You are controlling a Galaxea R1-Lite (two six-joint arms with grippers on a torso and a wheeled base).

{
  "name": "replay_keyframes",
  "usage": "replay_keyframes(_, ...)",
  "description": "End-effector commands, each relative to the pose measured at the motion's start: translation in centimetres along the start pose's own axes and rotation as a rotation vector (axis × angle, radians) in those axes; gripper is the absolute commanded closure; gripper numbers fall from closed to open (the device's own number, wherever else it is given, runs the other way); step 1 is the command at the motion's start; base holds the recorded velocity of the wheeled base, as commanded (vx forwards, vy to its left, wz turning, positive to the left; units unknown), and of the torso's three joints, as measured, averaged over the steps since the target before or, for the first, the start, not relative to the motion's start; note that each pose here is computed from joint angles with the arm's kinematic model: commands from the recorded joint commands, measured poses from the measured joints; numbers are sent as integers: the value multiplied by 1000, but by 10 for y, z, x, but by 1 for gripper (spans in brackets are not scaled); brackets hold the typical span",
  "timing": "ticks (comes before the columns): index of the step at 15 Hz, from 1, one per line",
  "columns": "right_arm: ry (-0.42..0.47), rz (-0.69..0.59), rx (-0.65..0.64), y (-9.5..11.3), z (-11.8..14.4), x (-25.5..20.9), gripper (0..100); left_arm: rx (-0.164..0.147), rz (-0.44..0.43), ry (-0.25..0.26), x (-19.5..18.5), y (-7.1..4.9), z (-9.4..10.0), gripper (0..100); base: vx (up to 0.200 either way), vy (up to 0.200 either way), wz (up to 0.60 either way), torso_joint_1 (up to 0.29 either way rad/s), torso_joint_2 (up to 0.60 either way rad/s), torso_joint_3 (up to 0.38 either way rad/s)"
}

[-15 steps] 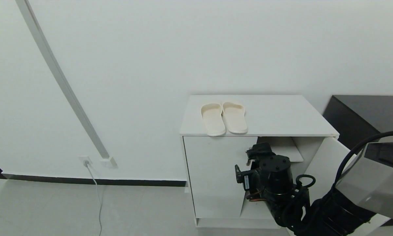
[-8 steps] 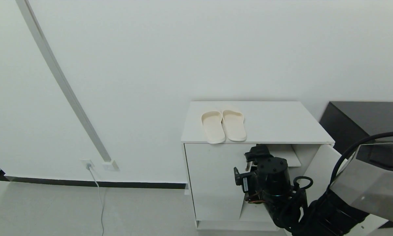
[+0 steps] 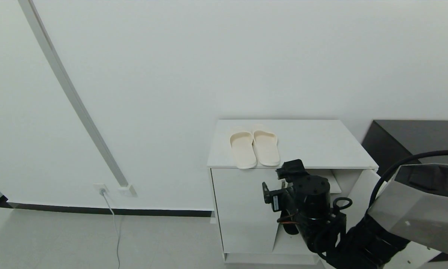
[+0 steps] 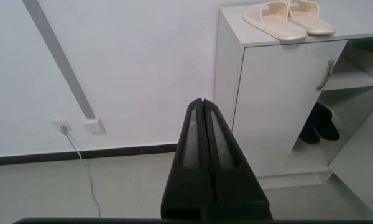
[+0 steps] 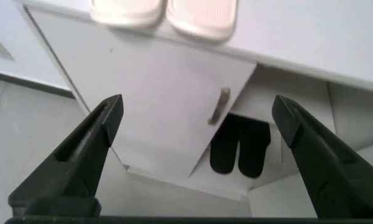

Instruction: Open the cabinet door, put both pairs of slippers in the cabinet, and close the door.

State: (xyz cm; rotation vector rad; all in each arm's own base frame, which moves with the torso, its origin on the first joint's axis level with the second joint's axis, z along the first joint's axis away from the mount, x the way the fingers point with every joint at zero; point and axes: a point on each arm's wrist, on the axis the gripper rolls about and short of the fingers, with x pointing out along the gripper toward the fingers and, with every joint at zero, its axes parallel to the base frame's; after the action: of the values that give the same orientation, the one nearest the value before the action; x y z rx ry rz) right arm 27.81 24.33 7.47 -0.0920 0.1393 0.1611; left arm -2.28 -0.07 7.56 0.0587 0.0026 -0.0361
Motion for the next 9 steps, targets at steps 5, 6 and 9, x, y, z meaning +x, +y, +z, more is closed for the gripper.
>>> replay_keyframes(5, 88, 11, 145, 18, 97, 17, 0, 3, -1, -1, 0, 0, 0, 100, 0, 0, 0, 0, 0, 0)
replay_keyframes(6, 125, 25, 167, 21, 106, 14, 0, 3, -1, -1, 0, 0, 0, 100, 0, 0, 0, 0, 0, 0)
replay_keyframes(9, 178, 91, 192, 28, 111, 8, 0, 3, -1, 1, 0, 0, 0, 100, 67, 0, 0, 1, -1, 1)
